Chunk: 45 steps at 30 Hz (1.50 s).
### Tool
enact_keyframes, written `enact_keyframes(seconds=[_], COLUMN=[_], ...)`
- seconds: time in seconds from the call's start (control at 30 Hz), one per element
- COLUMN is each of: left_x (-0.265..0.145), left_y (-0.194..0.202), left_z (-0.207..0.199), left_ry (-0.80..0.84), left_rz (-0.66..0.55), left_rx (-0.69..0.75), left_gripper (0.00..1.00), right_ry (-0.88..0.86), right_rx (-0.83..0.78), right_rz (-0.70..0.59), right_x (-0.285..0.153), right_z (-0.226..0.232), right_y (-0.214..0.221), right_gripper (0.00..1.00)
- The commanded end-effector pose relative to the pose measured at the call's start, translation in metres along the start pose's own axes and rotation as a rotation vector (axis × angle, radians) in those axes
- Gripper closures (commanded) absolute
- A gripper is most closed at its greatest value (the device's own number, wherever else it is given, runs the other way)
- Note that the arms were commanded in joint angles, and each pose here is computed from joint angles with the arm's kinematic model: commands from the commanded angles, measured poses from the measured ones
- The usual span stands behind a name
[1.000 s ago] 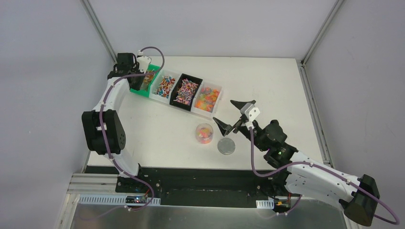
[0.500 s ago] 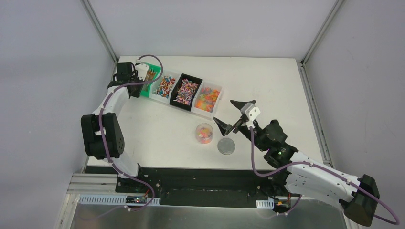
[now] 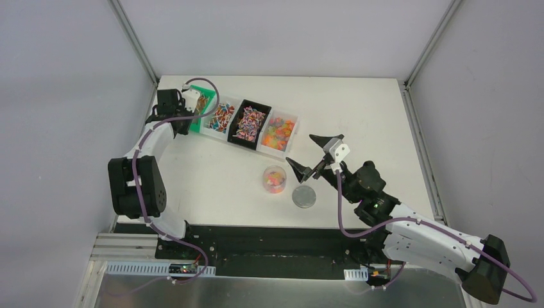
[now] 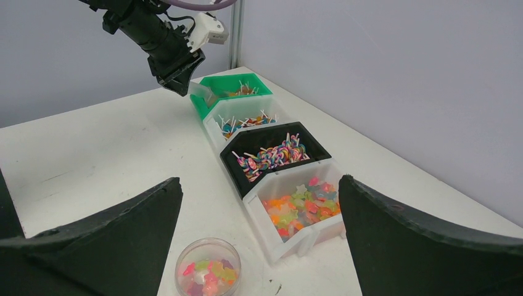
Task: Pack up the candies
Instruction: Scoop the fake candies from the storage box.
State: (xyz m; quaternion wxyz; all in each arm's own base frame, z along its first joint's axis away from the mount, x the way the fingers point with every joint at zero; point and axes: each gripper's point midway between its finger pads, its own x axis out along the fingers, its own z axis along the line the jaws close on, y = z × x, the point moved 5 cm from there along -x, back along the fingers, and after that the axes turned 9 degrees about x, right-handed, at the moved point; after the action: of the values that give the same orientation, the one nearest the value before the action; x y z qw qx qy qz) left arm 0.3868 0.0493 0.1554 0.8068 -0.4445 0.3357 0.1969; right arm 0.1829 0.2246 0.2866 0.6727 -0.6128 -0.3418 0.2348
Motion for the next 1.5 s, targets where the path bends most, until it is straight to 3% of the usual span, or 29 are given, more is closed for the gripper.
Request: enact_keyframes(seconds=[0.0,0.2,0.93,1.47], left_x=[-0.018,-0.019,-0.036,-0.043], left_y=[-0.005,-0.006,-0.007,-0.002], left_z=[0.008,0.008,0.014,0.014], left_ry=[-0.074,-0.113,-0.181,-0.256], left_rz=[-0.079,-0.141,-0.174,-0.268], left_rx=[-0.016,-0.009,-0.013,-0.039], left_gripper=[1.00,1.00,1.00,1.00], right_ry=[0.004,0.003,0.046,0.044], right_rx=[0.028,0.032,-0.019,-0.025], right_rz=[-0.080,-0.080,-0.081,-0.091], right_x=[0.005,0.005,-0.001,-0.003], right_z=[0.001,0.002,-0.006,-0.007], right_y=[-0.027,-0.027,-0.029,-0.037], right_gripper=[0.00,0.00,0.00,0.00])
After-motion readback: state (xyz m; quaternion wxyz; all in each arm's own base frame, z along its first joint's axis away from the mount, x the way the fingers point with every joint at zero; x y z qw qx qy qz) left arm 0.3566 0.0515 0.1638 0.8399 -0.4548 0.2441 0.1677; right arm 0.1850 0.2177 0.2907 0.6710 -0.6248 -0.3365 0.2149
